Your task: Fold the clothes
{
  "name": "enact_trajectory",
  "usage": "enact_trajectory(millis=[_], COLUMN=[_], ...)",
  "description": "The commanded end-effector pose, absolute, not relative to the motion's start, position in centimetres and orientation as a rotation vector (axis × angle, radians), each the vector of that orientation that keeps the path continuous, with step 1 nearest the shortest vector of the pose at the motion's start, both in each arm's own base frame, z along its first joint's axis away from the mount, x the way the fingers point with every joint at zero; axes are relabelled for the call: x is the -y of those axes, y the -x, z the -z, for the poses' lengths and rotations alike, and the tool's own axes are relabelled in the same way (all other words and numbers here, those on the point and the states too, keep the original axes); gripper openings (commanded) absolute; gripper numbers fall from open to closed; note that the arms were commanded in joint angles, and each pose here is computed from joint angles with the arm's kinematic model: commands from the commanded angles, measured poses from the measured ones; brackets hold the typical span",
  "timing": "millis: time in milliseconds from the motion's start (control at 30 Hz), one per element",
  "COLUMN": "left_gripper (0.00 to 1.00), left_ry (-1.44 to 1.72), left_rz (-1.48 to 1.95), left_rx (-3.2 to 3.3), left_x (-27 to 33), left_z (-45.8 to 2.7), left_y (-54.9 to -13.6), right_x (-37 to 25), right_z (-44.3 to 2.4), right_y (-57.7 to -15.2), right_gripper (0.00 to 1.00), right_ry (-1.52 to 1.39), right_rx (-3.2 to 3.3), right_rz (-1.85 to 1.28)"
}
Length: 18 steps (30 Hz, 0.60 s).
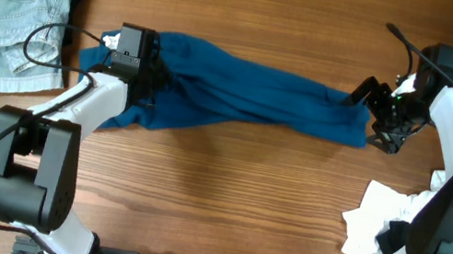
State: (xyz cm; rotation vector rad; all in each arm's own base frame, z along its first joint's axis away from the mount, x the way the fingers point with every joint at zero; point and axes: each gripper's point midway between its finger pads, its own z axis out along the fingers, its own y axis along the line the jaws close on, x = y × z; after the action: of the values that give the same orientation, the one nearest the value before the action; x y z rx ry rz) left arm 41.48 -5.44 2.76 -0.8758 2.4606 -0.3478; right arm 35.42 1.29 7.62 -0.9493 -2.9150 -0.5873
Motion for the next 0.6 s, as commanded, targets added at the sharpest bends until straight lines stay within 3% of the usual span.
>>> enact_trajectory(millis=[0, 167, 267, 300, 333, 433, 500, 567], left_gripper=[0.35, 0.39, 0.4, 0.39, 0.4, 0.43, 0.43, 0.44], left_ry=[0.874, 0.87, 0.87, 0.87, 0.87, 0.873, 0.875, 0.877], left_rz=[0.362, 0.36, 0.36, 0.36, 0.359, 0.355, 0.351, 0.348], left_rx=[-2.459, -2.46, -2.461, -2.461, -2.461, -2.469, -2.476, -2.481], left_x=[5.5, 5.5, 5.5, 5.5, 5.5, 5.4, 5.4, 5.4], left_z=[-3.1, -3.1, -3.1, -3.1, -3.1, -3.0, -2.9, -2.8], left_y=[-41.7, -41.7, -41.7, -41.7, -41.7, -41.5, -41.3, -41.2], right_x=[-1.8, -3.0, -3.1, -3.1, -3.0, -2.9, -2.6, -2.1], right_z=[-6.2, -3.6, -2.9, -2.9, -2.9, -2.7, -2.6, -2.4], right_y=[-33.4, -30.9, -30.5, -30.6, -30.8, -31.6, -32.0, -32.0], right_gripper=[0.99, 0.93, 0.68, 0.53, 0.5, 0.55, 0.54, 0.63], right_ry=[0.954, 0.951, 0.958, 0.965, 0.988, 1.052, 1.096, 1.133], right_rx=[2.836, 2.745, 2.74, 2.742, 2.738, 2.741, 2.733, 2.713], right_rz=[0.581, 0.631, 0.629, 0.631, 0.631, 0.636, 0.64, 0.642])
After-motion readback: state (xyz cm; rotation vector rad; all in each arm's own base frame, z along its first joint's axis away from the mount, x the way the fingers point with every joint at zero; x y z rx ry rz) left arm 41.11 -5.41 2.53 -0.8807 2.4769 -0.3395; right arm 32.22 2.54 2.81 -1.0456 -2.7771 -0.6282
